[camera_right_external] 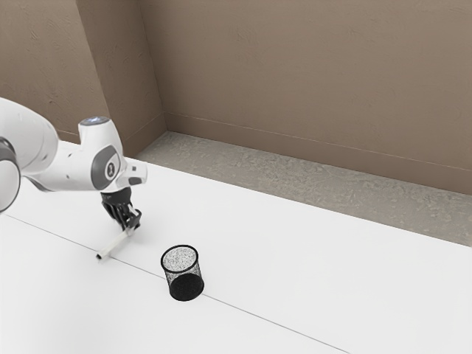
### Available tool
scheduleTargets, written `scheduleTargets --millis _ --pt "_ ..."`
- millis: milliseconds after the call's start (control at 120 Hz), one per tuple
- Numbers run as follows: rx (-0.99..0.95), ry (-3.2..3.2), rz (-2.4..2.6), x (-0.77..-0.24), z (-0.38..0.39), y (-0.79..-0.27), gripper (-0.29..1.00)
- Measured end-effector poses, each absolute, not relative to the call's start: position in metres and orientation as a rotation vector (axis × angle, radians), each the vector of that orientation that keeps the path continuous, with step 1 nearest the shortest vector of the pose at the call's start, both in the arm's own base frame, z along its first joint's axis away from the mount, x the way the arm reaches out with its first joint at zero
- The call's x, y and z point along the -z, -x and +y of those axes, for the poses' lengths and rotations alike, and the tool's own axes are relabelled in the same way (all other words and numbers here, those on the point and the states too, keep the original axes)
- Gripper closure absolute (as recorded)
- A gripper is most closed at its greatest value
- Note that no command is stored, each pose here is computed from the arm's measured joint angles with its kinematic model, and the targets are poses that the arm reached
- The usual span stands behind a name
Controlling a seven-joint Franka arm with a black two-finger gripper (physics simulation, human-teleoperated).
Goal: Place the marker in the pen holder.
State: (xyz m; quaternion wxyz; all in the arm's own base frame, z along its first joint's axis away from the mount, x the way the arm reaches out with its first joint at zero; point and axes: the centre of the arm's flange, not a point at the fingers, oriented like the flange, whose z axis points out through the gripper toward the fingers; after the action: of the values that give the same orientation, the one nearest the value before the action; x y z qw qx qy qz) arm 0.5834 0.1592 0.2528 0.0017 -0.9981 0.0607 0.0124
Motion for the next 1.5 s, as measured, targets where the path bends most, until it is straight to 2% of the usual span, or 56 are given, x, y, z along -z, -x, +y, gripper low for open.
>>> scheduleTargets --millis 133,333,500,650,783,883,967,1167,1500 --pt "0.054 3.131 0.221 -0.286 0.146 -0.592 0.76" --pt "0.298 3.169 0.501 -0.360 0.020 -0.616 0.79" --pt "0.452 3.212 0.515 -0.401 -0.018 -0.613 0.79" --pt "0.418 3.294 0.399 -0.365 -0.018 -0.593 0.79" --pt "0.459 3.314 0.334 -0.360 -0.015 -0.591 0.79" --pt "0.565 3.300 0.339 -0.392 -0.020 -0.585 0.79" --pt "0.621 3.289 0.363 -0.416 -0.027 -0.561 0.79" --pt "0.561 3.302 0.349 -0.402 -0.024 -0.502 0.77" --pt "0.512 3.298 0.384 -0.379 -0.037 -0.489 0.77"
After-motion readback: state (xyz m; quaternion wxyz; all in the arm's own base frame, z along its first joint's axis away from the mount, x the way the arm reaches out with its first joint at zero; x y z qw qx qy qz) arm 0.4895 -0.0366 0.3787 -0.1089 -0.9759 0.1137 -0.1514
